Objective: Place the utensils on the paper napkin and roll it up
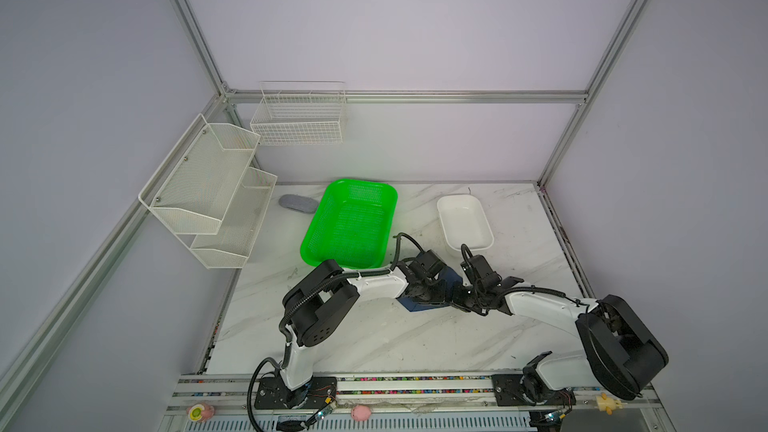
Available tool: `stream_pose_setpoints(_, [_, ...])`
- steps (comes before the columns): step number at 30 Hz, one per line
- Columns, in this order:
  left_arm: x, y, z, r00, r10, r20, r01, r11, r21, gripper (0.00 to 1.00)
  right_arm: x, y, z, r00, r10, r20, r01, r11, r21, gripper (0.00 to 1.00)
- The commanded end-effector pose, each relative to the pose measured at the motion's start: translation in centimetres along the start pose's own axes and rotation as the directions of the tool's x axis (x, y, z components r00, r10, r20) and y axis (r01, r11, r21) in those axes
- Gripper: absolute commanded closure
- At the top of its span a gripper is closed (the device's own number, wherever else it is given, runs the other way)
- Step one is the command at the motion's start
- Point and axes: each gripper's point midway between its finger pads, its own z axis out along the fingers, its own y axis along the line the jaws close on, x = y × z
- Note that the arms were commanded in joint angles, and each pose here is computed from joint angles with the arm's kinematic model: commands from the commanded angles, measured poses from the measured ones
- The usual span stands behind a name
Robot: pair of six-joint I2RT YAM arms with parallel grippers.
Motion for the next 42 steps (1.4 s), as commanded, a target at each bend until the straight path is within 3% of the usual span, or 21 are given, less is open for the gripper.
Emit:
stream_pose_setpoints(1, [-1.2,-1.8,-0.6,0.999,0.033,0.023,-0.033,0.999,0.019,0.79,-0.8,-1.0,-1.1,0.997,0.050,0.052,-0.051,0.998,0.023,0.82])
stream_pose_setpoints(7, [-1.1,-1.8,-0.4,0.999,0.039,0.017,-0.039,0.999,0.017,0.79,-4.0,-3.1,-3.6,0.980,0.158,0.122,-0.152,0.987,-0.051,0.70])
stream_pose_setpoints(8, [-1.2,-1.9,-0.5,0.999,0.042,0.018,-0.042,0.999,0.020,0.79,-4.3,-3.6,-3.7,0.976,0.178,0.123,-0.171,0.983,-0.064,0.64])
stream_pose_setpoints(11, [-1.3,-1.9,-0.5,0.999,0.044,0.022,-0.044,0.999,0.019,0.79,-4.6,-3.8,-3.4,0.972,0.218,0.086,-0.207,0.971,-0.123,0.60])
stream_pose_setpoints(18, [-1.2,-1.9,-0.6,0.999,0.049,0.020,-0.050,0.999,0.019,0.79,-3.7,-4.0,-1.8,0.960,0.281,0.008,-0.276,0.946,-0.170,0.58])
stream_pose_setpoints(23, [-1.2,-1.9,-0.6,0.999,0.051,0.019,-0.051,0.998,0.020,0.79,-2.6,-6.0,-0.8,0.924,0.382,0.007,-0.378,0.918,-0.121,0.57])
stream_pose_setpoints(26, [-1.2,-1.9,-0.5,0.999,0.052,0.017,-0.052,0.998,0.019,0.79,-2.4,-5.7,-0.7,0.901,0.434,0.008,-0.424,0.885,-0.192,0.57])
stream_pose_setpoints(31, [-1.0,-1.7,-0.5,0.999,0.048,0.017,-0.048,0.999,0.012,0.79,-3.3,-3.3,-1.7,0.914,0.405,0.023,-0.372,0.859,-0.352,0.53])
stream_pose_setpoints(37, [-1.1,-1.4,-0.8,0.999,0.043,0.029,-0.043,0.999,0.004,0.79,0.2,-3.7,-0.2,0.899,0.410,-0.152,-0.438,0.837,-0.328,0.53])
stream_pose_setpoints(42, [-1.1,-1.5,-0.8,0.999,0.044,0.029,-0.044,0.999,0.006,0.79,1.7,-4.7,0.2,0.891,0.423,-0.165,-0.454,0.835,-0.312,0.53])
